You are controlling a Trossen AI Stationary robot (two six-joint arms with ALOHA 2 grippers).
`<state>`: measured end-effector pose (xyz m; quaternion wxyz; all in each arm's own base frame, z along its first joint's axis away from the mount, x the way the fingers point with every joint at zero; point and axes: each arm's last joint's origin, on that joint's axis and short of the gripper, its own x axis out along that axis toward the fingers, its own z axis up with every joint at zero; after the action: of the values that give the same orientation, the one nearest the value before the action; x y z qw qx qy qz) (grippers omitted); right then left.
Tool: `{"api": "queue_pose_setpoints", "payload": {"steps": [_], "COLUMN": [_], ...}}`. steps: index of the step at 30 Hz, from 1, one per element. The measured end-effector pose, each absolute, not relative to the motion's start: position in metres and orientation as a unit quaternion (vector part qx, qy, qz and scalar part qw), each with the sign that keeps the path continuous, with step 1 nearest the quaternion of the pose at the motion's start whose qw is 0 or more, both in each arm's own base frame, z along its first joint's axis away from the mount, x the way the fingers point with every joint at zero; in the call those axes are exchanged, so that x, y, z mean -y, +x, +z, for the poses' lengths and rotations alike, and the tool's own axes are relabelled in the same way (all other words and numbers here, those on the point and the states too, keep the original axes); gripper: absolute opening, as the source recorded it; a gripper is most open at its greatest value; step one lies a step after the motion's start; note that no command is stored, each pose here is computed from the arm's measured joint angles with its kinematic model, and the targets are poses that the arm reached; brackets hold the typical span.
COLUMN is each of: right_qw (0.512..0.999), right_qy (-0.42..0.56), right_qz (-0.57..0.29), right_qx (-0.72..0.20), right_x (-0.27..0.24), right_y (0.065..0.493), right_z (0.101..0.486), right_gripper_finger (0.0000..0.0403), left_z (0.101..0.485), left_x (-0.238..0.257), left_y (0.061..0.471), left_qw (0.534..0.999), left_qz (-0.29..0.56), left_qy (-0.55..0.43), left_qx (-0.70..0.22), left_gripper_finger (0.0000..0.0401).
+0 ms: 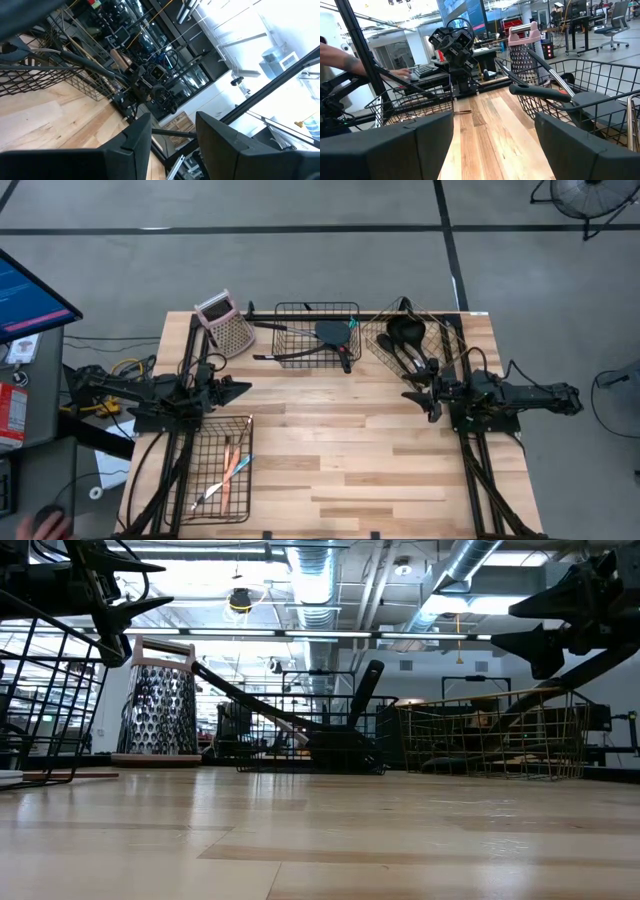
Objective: Pick & Place Kitchen Items
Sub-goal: Return to Home Position
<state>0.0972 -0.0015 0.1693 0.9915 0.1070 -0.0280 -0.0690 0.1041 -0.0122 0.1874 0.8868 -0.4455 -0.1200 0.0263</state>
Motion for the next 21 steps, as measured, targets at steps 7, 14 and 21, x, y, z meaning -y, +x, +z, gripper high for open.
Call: {"api": "queue_pose_setpoints", "payload": {"steps": [7, 14, 21], "right_qw": [0.991, 0.991, 0.991], "right_qy": [0.107, 0.107, 0.107], "right_qz": [-0.069, -0.069, -0.069], "right_qx": [0.028, 0.028, 0.027], "right_x": [0.0015, 0.0015, 0.0015], "right_y": [0.0972, 0.0972, 0.0972], "right_z": [0.1692, 0.1692, 0.1691], "right_gripper_finger": [0.0276, 0.0276, 0.0276], "left_z": [0.1883, 0.1883, 0.1883], "left_x": [0.012, 0.012, 0.012], "left_y": [0.1032, 0.1032, 0.1032], "left_qw": [0.886, 0.886, 0.886], "left_qz": [0.024, 0.024, 0.024], "left_qy": [-0.447, -0.447, -0.447], "left_qx": [0.125, 0.125, 0.125], "left_gripper_finger": [0.0138, 0.0138, 0.0138]}}
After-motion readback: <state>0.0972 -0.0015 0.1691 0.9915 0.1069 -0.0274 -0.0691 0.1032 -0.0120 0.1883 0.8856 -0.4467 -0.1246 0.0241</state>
